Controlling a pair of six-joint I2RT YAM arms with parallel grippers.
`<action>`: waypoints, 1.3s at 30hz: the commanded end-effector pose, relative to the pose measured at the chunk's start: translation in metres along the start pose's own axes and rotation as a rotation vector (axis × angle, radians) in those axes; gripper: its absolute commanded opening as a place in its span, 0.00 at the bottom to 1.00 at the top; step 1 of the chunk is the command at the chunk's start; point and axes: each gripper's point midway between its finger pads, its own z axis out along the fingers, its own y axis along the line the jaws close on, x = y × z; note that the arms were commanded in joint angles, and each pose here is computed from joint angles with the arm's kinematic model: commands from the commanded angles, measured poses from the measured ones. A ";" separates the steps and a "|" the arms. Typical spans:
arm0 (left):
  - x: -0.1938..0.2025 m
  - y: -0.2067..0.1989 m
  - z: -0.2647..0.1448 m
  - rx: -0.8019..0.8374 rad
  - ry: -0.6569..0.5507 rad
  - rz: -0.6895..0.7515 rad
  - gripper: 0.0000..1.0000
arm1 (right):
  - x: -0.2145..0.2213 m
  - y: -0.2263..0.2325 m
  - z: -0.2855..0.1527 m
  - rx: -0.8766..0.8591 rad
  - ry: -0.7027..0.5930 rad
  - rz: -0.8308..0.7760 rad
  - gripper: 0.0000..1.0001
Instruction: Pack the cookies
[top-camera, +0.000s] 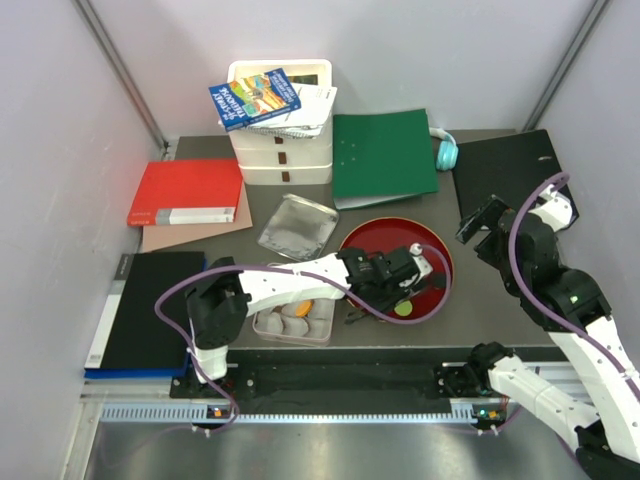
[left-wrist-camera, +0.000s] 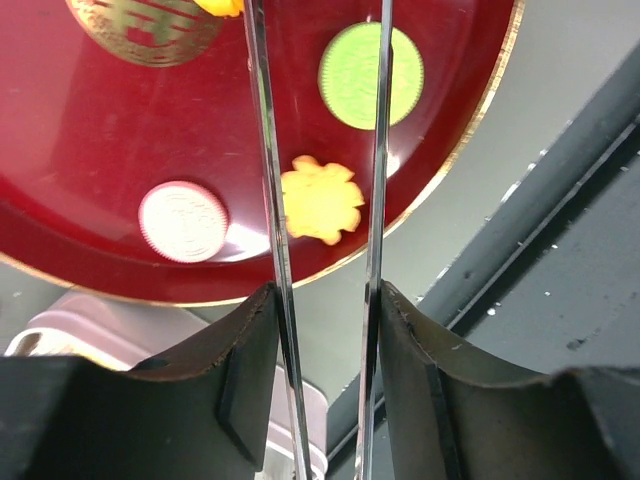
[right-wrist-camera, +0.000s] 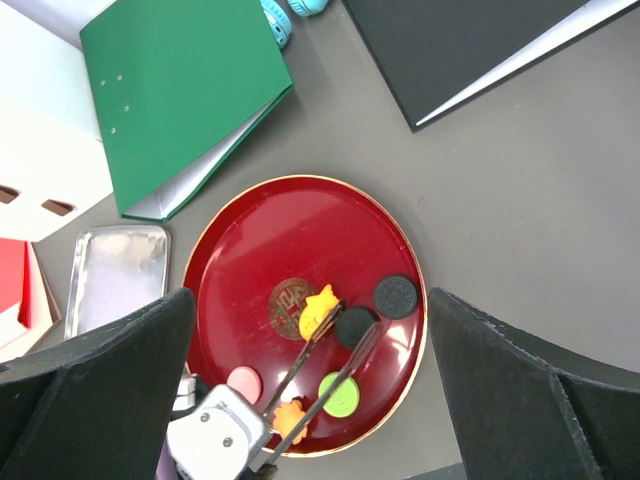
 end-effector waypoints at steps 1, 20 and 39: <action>-0.030 0.012 -0.046 -0.064 -0.138 -0.030 0.45 | -0.007 0.008 0.002 -0.029 -0.022 0.013 0.99; -0.032 0.061 -0.177 -0.260 -0.365 -0.203 0.42 | 0.006 0.026 0.021 -0.061 0.020 -0.007 0.99; 0.124 0.113 -0.216 -0.506 -0.266 -0.623 0.42 | 0.066 0.050 0.064 -0.128 0.180 -0.057 0.99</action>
